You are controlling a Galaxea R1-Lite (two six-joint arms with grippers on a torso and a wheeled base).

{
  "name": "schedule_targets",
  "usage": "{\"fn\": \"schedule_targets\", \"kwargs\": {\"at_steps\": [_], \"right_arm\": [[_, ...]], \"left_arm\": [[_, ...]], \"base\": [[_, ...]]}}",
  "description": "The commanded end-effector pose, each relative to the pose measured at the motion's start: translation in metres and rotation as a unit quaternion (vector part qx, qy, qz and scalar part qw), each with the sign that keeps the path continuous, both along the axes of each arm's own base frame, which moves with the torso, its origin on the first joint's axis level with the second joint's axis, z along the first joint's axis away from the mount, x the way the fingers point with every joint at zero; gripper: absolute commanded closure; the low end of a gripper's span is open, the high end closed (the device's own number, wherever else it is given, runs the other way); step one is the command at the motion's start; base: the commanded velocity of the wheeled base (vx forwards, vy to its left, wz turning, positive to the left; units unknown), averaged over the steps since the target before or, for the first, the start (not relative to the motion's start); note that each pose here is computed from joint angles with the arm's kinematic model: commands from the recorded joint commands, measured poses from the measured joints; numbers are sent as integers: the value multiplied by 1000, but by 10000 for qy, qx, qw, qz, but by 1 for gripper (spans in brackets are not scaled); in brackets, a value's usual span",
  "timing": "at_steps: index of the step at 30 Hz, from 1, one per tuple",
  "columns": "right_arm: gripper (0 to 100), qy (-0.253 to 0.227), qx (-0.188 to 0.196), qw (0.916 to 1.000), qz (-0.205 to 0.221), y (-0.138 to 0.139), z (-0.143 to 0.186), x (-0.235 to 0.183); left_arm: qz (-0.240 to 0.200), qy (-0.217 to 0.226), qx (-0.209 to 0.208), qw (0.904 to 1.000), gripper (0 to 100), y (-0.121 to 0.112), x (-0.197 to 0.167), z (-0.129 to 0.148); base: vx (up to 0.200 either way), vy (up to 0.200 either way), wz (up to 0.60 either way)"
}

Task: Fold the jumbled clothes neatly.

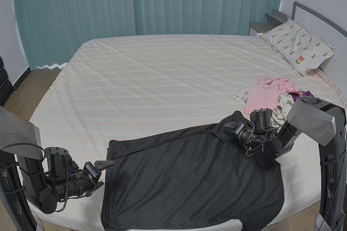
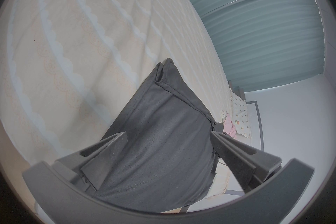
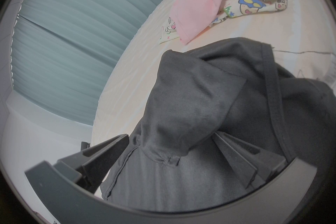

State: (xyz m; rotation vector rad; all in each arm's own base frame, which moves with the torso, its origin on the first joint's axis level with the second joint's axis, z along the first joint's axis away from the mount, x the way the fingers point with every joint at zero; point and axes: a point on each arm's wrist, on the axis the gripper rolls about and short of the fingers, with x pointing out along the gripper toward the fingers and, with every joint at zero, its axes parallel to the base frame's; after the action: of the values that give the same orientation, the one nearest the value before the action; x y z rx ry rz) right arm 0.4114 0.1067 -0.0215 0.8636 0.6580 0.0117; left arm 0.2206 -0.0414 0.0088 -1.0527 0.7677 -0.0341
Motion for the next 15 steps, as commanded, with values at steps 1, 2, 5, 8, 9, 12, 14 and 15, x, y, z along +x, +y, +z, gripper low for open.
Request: {"fn": "schedule_targets", "kwargs": {"at_steps": [1,2,5,8,9,12,14,15], "right_arm": [[0,53,-12,10000,5,4,-14,9],[0,38,-8,10000,5,4,-14,9],[0,-32,-30,10000,-51,4,-14,13],[100,-128,-65,9998,-132,5,-13,19],[100,-137,-67,9998,-139,5,-12,19],[100,-368,-44,9991,-229,4,-2,29],[100,-523,-31,9983,-246,2,5,35],[100,-632,-24,9977,-260,1,10,39]], "left_arm": [[6,103,27,9999,0,0,1,-5],[6,110,28,9999,0,0,1,-6],[6,110,28,9999,0,0,1,-6],[2,107,34,9999,0,0,1,-6],[8,107,38,9999,0,0,1,-6],[8,107,38,9999,0,0,1,-6],[8,114,40,9999,0,0,1,-6],[4,111,45,9999,0,0,1,-6]], "base": [[0,0,0],[0,0,0],[0,0,0],[0,0,0],[0,0,0],[0,0,0],[0,0,0],[0,0,0]]}}
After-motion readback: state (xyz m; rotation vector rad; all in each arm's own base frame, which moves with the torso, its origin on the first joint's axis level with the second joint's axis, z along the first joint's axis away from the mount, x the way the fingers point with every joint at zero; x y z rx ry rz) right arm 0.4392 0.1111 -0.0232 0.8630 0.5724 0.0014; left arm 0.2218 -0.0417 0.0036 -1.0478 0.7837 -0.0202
